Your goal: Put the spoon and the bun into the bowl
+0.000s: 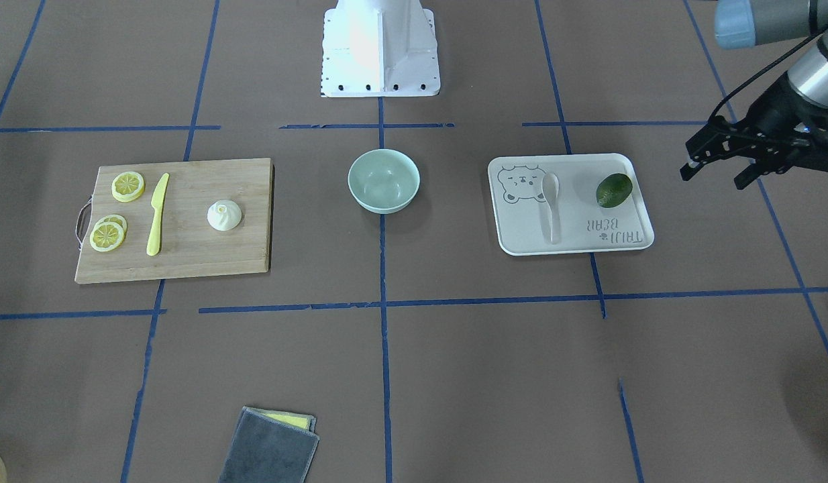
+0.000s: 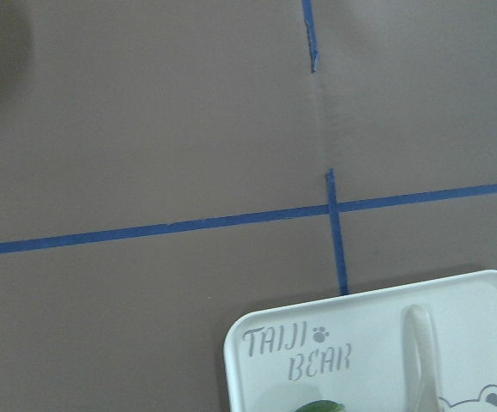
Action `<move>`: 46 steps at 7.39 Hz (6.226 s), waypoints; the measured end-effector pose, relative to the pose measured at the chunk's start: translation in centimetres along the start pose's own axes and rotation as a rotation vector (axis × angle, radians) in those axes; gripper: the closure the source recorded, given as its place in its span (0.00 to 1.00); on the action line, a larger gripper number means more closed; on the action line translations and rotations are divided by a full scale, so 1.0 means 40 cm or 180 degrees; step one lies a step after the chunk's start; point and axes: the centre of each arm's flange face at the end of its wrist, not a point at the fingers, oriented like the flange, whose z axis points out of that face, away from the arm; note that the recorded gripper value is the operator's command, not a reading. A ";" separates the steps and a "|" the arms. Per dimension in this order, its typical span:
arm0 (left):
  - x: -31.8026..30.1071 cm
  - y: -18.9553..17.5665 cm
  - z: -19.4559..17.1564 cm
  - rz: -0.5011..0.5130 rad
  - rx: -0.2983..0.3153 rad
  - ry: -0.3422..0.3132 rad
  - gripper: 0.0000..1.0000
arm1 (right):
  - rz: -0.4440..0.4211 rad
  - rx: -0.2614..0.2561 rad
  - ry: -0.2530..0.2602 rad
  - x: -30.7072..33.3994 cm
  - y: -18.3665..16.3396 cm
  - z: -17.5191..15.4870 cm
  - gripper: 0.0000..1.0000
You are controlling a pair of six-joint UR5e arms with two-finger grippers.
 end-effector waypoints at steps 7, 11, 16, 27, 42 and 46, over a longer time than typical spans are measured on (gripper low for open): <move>0.299 0.140 0.360 -0.0424 0.0114 -0.0279 0.04 | 0.0404 -0.0034 -0.0177 -0.313 -0.004 0.007 0.00; 0.305 0.168 0.455 -0.0437 0.0115 -0.0452 0.11 | 0.0531 -0.0080 -0.0225 -0.455 -0.008 0.028 0.00; 0.314 0.189 0.497 -0.0403 0.0039 -0.0494 0.29 | 0.0550 -0.0098 -0.0242 -0.539 0.001 0.039 0.00; 0.312 0.183 0.518 -0.0411 0.0028 -0.0533 0.58 | 0.0533 -0.0135 -0.0255 -0.573 0.006 0.053 0.00; 0.362 0.127 0.287 -0.0446 0.0281 -0.0258 1.00 | 0.0557 0.0040 0.0052 -0.947 0.145 0.351 0.00; 0.358 0.093 0.224 -0.0511 0.0310 -0.0134 1.00 | 0.0492 0.0062 0.0240 -1.087 0.230 0.526 0.01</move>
